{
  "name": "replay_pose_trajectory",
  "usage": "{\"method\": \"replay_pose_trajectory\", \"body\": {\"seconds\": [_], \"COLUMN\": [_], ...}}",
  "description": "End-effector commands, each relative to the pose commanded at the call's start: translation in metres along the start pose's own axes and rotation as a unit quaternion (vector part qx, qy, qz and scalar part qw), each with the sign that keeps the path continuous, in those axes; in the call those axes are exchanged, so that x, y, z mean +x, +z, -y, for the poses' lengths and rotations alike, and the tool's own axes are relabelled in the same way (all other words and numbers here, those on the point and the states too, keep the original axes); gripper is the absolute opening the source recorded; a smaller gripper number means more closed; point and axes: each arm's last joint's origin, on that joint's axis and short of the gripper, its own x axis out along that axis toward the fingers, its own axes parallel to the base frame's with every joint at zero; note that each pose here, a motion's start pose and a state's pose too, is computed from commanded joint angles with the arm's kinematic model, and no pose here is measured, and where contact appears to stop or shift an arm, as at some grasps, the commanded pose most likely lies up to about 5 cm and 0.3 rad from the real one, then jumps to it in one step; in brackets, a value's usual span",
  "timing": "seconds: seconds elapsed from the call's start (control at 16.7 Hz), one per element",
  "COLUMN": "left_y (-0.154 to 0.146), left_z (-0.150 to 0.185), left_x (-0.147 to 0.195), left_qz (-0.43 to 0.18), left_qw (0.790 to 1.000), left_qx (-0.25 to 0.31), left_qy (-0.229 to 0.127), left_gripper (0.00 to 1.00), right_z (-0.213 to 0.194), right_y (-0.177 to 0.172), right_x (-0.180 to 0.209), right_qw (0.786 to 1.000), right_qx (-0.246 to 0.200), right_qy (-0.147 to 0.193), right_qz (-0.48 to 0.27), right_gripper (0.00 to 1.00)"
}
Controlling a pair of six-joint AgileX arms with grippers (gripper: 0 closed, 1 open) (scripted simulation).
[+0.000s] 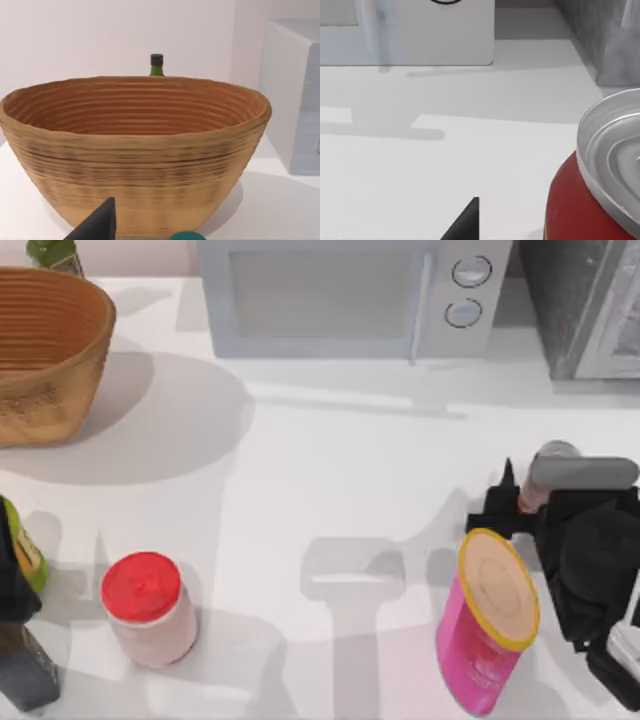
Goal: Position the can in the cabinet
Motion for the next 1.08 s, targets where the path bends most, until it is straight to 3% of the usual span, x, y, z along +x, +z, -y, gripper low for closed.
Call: {"method": "replay_pose_trajectory", "body": {"seconds": [0.42, 1.08], "left_y": [0.0000, 0.0000], "left_z": [0.0000, 0.0000], "left_x": [0.0000, 0.0000], "left_qz": [0.000, 0.000], "left_qw": [1.000, 1.000], "left_qx": [0.000, 0.000], "left_qy": [0.000, 0.000], "left_gripper": [1.00, 1.00], "right_z": [0.0000, -0.0009], "right_y": [0.0000, 0.0025], "right_x": [0.0000, -0.0003], "right_qw": [1.000, 1.000], "right_qx": [0.000, 0.000], "right_qy": [0.000, 0.002], "right_qz": [0.000, 0.000], "right_gripper": [0.02, 0.00]}}
